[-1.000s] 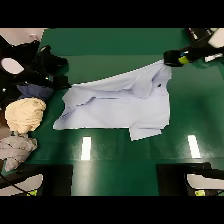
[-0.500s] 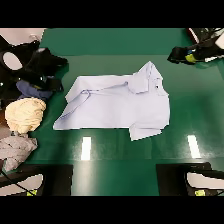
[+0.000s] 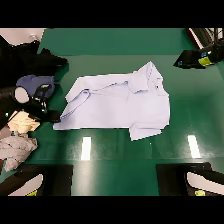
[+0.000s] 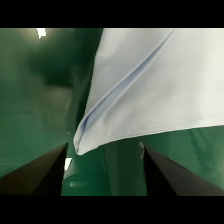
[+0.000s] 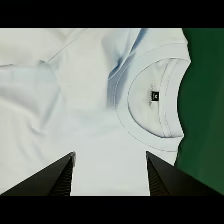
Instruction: Fold the shirts.
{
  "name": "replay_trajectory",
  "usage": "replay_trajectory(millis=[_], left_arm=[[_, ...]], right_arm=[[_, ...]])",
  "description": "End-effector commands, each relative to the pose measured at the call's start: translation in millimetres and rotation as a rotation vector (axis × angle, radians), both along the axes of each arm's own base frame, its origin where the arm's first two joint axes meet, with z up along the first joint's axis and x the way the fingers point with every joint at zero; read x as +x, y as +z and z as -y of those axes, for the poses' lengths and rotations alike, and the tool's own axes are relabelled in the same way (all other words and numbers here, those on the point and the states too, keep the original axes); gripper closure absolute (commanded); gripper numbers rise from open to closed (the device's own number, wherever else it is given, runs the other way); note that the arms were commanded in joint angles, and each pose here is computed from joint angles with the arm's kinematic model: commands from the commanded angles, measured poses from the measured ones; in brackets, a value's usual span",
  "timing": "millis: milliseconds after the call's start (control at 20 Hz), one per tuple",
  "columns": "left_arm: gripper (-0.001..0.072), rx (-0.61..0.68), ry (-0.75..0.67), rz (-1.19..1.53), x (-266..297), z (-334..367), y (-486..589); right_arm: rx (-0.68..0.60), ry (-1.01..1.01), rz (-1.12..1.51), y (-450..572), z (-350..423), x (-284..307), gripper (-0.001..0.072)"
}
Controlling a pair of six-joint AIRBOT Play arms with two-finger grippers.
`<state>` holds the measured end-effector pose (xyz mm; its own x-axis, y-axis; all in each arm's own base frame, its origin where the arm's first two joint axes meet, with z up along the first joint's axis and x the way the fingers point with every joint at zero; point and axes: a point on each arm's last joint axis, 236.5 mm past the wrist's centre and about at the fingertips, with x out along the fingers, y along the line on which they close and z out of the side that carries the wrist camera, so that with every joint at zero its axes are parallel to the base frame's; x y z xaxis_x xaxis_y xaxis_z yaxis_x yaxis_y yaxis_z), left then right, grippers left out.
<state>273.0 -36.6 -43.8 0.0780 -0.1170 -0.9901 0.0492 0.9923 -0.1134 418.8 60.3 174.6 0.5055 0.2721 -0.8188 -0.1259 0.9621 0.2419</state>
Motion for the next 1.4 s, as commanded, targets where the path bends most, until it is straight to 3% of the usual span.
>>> replay_trajectory(millis=[0,350,400,450,500,550,800,1050,1350], left_arm=[[0.0166,0.017,0.038,0.007,-14,-5,-22],[0.0182,0.001,0.101,0.072,-3,-4,-33],[0.0411,-0.006,0.125,0.076,-1,-3,-33],[0.057,-0.019,0.131,0.086,1,0,-32],[0.0657,-0.028,0.136,0.092,3,1,-32],[0.0684,-0.04,0.142,0.091,3,4,-31],[0.0684,-0.065,0.104,0.083,6,11,-14],[0.0684,-0.189,0.093,0.144,26,39,12],[0.0684,-0.217,0.092,0.132,23,45,13]], right_arm=[[0.001,0.015,0.01,11,-2,-11,0.0211],[-0.002,0.023,-0.007,10,-2,-17,0.0211],[-0.003,0.025,-0.014,9,-2,-19,0.0211],[-0.007,0.028,-0.028,7,-2,-21,0.0211],[-0.008,0.032,-0.043,4,-2,-24,0.0211],[-0.01,0.035,-0.064,-4,-2,-29,0.0211],[-0.023,-0.02,-0.313,-104,17,-86,0.0211],[0.035,-0.141,-0.597,-204,37,-159,0.0211],[0.163,-0.242,-0.598,-239,25,-156,0.0233]])
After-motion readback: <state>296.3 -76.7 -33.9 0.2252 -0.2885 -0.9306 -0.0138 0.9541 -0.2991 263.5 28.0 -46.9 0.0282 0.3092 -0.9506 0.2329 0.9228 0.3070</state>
